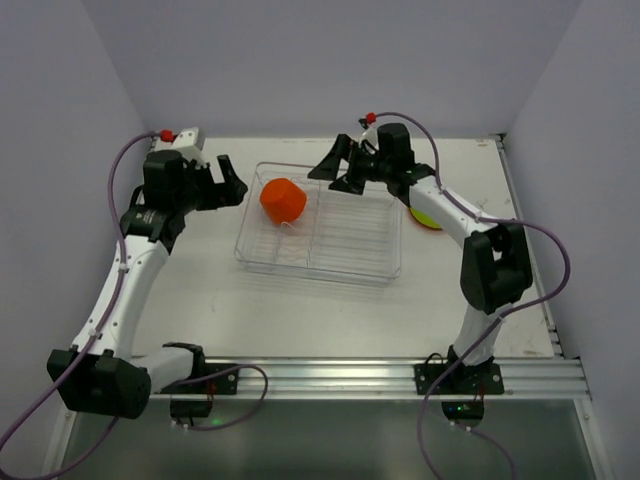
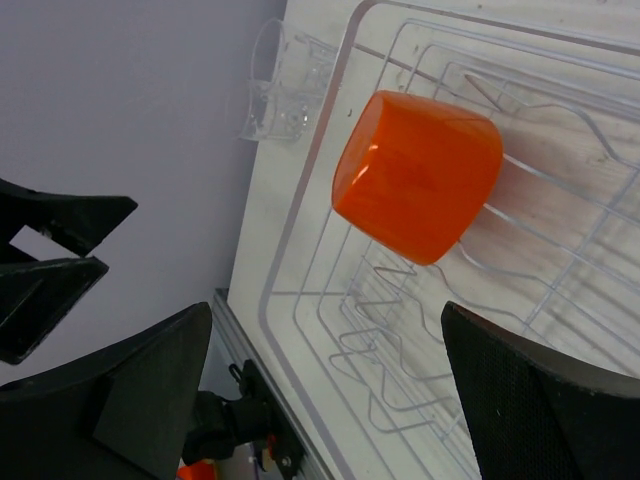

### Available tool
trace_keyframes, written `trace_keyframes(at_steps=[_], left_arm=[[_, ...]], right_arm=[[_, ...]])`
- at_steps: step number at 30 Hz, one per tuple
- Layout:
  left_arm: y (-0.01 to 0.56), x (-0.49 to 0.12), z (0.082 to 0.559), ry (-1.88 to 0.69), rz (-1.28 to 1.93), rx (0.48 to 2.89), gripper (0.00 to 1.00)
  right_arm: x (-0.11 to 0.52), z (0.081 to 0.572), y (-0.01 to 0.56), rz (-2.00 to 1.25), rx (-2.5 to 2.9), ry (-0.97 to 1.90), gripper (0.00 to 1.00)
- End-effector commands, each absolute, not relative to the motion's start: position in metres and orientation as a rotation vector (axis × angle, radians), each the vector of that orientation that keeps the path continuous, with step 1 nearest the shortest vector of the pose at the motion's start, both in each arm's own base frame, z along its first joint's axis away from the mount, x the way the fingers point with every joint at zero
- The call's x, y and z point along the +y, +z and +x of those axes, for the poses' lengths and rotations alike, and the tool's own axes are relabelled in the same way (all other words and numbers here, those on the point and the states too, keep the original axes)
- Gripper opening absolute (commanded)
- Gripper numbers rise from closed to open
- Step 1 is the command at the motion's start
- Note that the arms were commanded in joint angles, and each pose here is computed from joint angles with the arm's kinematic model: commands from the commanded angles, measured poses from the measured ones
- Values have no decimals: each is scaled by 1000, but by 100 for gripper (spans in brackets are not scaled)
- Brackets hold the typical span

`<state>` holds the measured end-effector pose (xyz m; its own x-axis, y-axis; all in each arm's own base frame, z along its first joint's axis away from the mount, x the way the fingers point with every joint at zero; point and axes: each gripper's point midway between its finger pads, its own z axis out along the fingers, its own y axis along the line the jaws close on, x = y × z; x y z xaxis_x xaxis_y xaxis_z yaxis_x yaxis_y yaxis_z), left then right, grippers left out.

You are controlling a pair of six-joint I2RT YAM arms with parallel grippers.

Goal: Unload the mixed dishes from the dish rack

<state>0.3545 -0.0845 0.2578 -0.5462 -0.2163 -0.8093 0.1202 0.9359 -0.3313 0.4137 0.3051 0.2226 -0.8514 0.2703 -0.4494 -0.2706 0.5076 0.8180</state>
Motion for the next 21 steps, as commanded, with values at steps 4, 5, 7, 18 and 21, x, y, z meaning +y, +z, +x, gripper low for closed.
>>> trace_keyframes(at_steps=[4, 5, 7, 18, 21], left_arm=[[281, -83, 353, -414, -51, 2004, 100], [280, -84, 352, -421, -49, 2005, 100], [279, -84, 350, -427, -55, 1994, 100], [268, -77, 340, -454, -207, 1949, 100], [272, -79, 333, -508, -243, 1870, 100]], right_arm=[[344, 422, 232, -30, 2233, 1336, 99], [349, 423, 222, -24, 2260, 1331, 99], [358, 424, 222, -32, 2262, 1317, 99], [382, 422, 182, -4, 2412, 1105, 99], [384, 425, 175, 16, 2423, 1099, 99]])
